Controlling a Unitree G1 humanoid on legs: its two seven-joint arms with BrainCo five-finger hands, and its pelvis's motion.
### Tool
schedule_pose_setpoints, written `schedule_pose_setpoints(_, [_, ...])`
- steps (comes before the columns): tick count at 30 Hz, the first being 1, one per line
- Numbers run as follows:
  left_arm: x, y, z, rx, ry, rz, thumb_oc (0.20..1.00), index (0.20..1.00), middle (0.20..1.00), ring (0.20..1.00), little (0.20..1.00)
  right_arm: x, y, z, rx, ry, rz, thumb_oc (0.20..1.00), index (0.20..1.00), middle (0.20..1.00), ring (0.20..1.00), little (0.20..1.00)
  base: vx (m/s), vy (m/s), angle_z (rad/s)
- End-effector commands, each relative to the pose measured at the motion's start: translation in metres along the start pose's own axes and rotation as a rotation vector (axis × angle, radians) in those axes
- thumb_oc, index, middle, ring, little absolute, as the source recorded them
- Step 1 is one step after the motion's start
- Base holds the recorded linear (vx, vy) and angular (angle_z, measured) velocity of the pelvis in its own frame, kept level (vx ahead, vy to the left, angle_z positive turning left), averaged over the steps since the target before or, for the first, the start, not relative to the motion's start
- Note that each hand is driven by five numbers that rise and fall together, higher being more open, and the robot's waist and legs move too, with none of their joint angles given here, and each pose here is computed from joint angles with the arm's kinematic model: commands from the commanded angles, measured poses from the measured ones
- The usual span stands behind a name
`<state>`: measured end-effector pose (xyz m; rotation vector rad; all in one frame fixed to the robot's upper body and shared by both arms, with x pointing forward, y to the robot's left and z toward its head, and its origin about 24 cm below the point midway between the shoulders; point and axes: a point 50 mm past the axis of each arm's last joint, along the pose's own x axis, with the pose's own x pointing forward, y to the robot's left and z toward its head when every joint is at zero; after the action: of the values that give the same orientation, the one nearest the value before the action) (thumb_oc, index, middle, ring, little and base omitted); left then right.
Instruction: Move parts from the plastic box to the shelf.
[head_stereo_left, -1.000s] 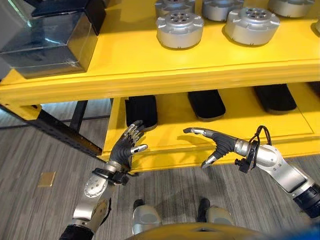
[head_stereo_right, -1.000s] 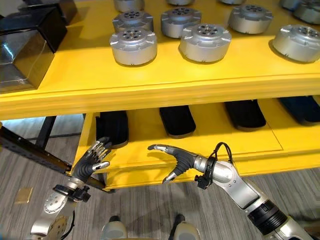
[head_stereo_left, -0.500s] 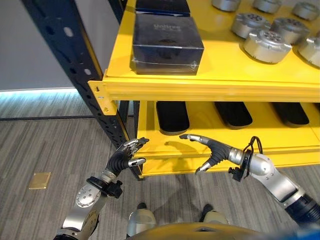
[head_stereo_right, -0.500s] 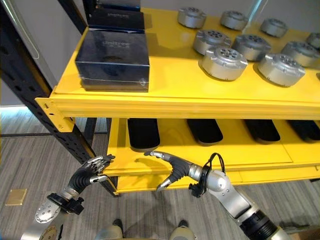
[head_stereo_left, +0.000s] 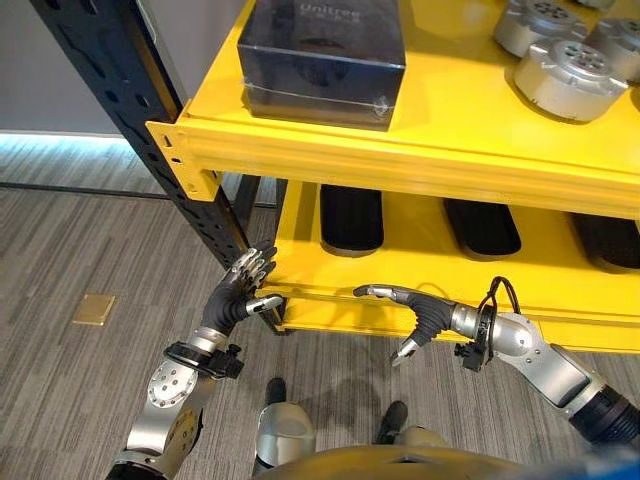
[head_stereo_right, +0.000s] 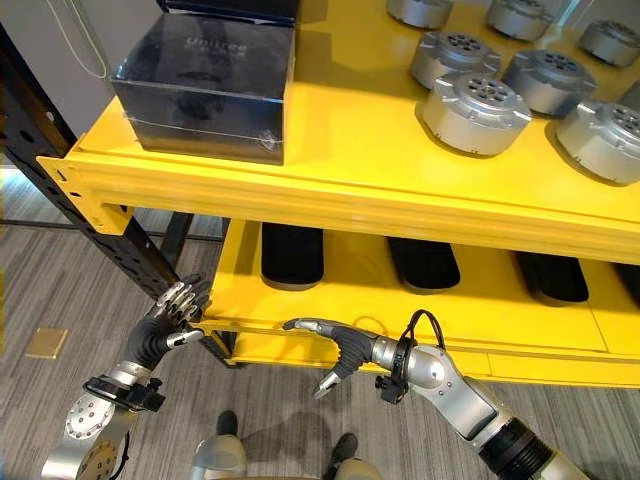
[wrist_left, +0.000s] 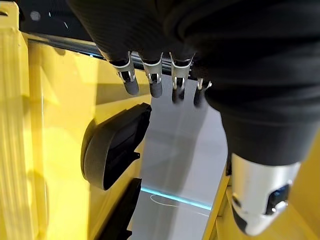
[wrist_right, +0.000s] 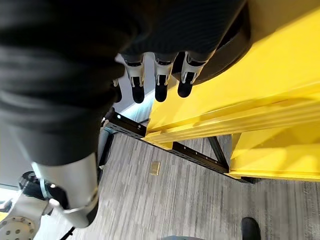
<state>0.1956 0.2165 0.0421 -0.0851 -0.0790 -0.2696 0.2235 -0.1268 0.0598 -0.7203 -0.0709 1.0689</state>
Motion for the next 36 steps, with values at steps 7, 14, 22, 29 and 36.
schedule_pose_setpoints(7, [0.016, -0.013, 0.019, -0.021, -0.112, -0.157, 1.000, 1.000, 1.000, 1.000, 1.000, 0.014, -0.022, 0.013, -0.195, -0.047, -0.069, 1.000, 1.000, 1.000, 1.000, 1.000, 0.00, 0.000, 0.01])
schedule_pose_setpoints(14, [0.015, -0.018, 0.007, -0.169, -0.057, -0.178, 1.000, 1.000, 1.000, 1.000, 1.000, 0.024, -0.033, 0.016, -0.285, -0.045, -0.076, 1.000, 1.000, 1.000, 1.000, 1.000, 0.02, 0.044, 0.00])
schedule_pose_setpoints(22, [0.014, -0.019, 0.006, -0.197, -0.050, -0.202, 1.000, 1.000, 1.000, 1.000, 1.000, 0.032, -0.039, 0.006, -0.325, 0.017, -0.091, 1.000, 1.000, 1.000, 1.000, 1.000, 0.02, 0.004, 0.06])
schedule_pose_setpoints(29, [0.016, -0.021, 0.006, -0.215, -0.041, -0.216, 1.000, 1.000, 1.000, 1.000, 1.000, 0.036, -0.038, -0.001, -0.345, 0.050, -0.075, 1.000, 1.000, 1.000, 1.000, 1.000, 0.00, 0.000, 0.00])
schedule_pose_setpoints(36, [0.017, -0.021, 0.004, -0.208, -0.031, -0.220, 1.000, 1.000, 1.000, 1.000, 1.000, 0.040, -0.041, -0.009, -0.365, 0.097, -0.074, 1.000, 1.000, 1.000, 1.000, 1.000, 0.00, 0.000, 0.00])
